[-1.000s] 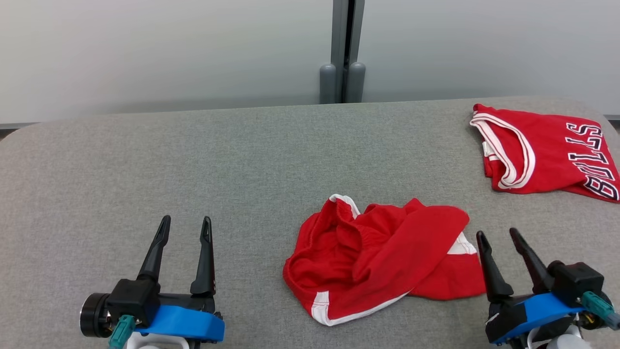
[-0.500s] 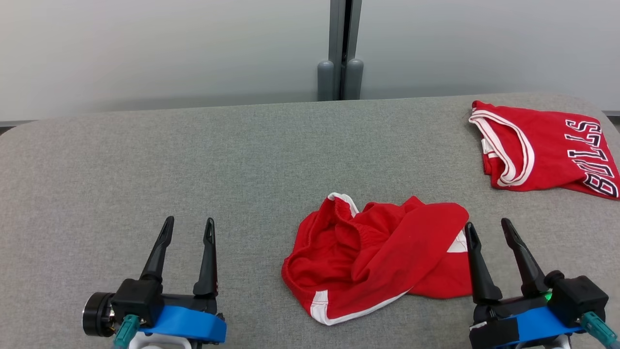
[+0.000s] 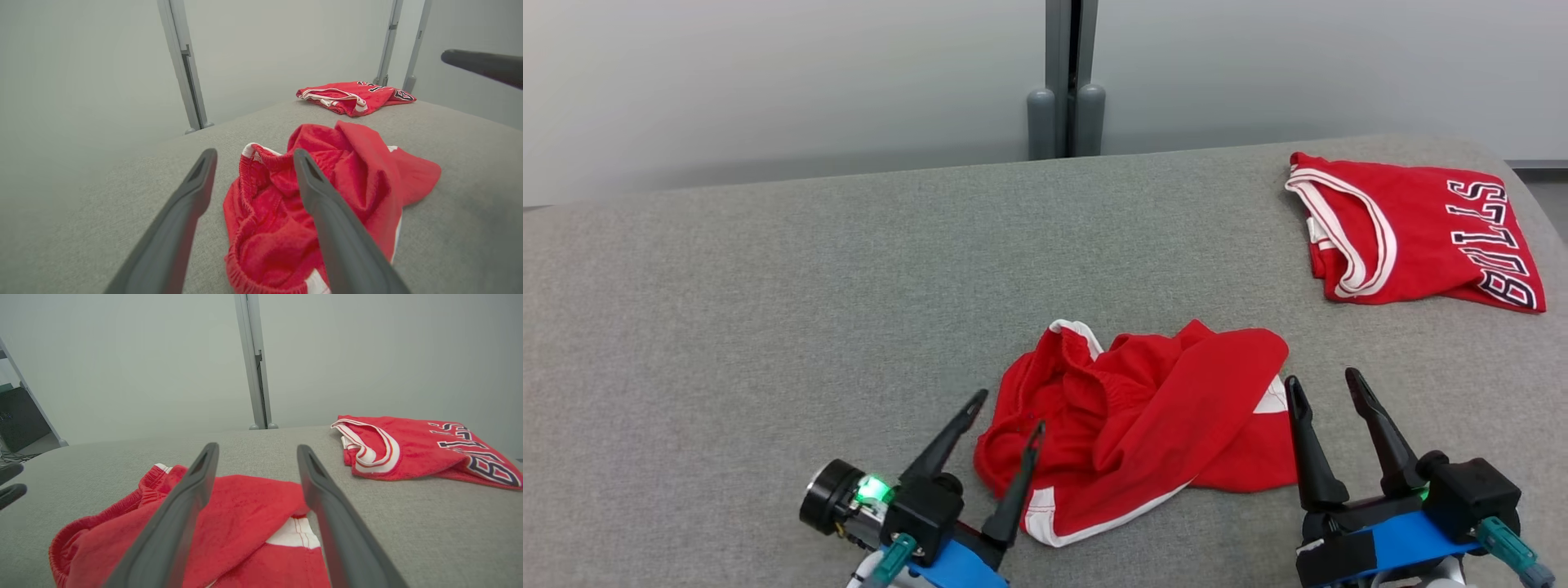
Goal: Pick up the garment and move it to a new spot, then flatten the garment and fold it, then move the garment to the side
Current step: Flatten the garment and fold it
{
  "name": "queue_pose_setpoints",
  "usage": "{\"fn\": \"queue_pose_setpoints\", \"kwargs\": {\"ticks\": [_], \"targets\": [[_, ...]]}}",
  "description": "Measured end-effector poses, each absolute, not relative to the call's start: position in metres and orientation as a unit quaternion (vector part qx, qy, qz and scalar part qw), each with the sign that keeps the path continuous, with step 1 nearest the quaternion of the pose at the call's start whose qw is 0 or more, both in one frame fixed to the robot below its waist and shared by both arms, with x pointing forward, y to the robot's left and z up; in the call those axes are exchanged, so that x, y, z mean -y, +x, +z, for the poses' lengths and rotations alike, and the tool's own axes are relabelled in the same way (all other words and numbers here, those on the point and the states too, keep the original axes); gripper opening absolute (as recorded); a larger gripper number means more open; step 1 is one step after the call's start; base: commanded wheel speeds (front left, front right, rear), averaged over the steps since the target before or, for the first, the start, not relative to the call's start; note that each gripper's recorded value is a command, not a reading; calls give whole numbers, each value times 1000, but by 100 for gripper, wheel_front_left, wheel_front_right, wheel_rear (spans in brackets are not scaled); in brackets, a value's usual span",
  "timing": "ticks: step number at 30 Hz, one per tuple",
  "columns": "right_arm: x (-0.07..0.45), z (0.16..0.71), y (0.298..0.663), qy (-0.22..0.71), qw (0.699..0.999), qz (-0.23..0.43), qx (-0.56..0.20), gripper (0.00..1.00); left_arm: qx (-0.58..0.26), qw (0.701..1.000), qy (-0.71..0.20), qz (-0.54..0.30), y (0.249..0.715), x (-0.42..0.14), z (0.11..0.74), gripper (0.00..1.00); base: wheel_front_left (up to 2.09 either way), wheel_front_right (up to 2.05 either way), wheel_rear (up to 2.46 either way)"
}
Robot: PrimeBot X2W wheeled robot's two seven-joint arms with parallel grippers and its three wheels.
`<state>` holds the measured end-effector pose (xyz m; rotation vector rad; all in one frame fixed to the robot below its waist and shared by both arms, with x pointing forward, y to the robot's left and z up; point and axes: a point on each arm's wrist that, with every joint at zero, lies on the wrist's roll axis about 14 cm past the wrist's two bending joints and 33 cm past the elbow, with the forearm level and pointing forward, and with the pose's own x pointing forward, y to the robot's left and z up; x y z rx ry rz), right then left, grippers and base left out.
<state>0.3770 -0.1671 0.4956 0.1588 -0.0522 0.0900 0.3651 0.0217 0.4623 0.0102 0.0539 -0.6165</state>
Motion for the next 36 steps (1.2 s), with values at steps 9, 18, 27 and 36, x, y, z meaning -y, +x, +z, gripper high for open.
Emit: {"fn": "queue_pose_setpoints", "kwargs": {"ticks": [9,18,27,36], "targets": [[182,486,369,80,996,20,12,100,-103,907,46,-406,338,13,412,100,0,0,0],[197,482,365,79,997,-3,6,100,-171,878,97,-436,331,8,366,100,0,0,0],[203,483,364,78,997,-13,8,100,-205,857,127,-454,323,8,345,0,0,0,0],[201,485,367,80,997,-8,12,100,-190,892,76,-404,346,0,366,0,0,0,0]]}}
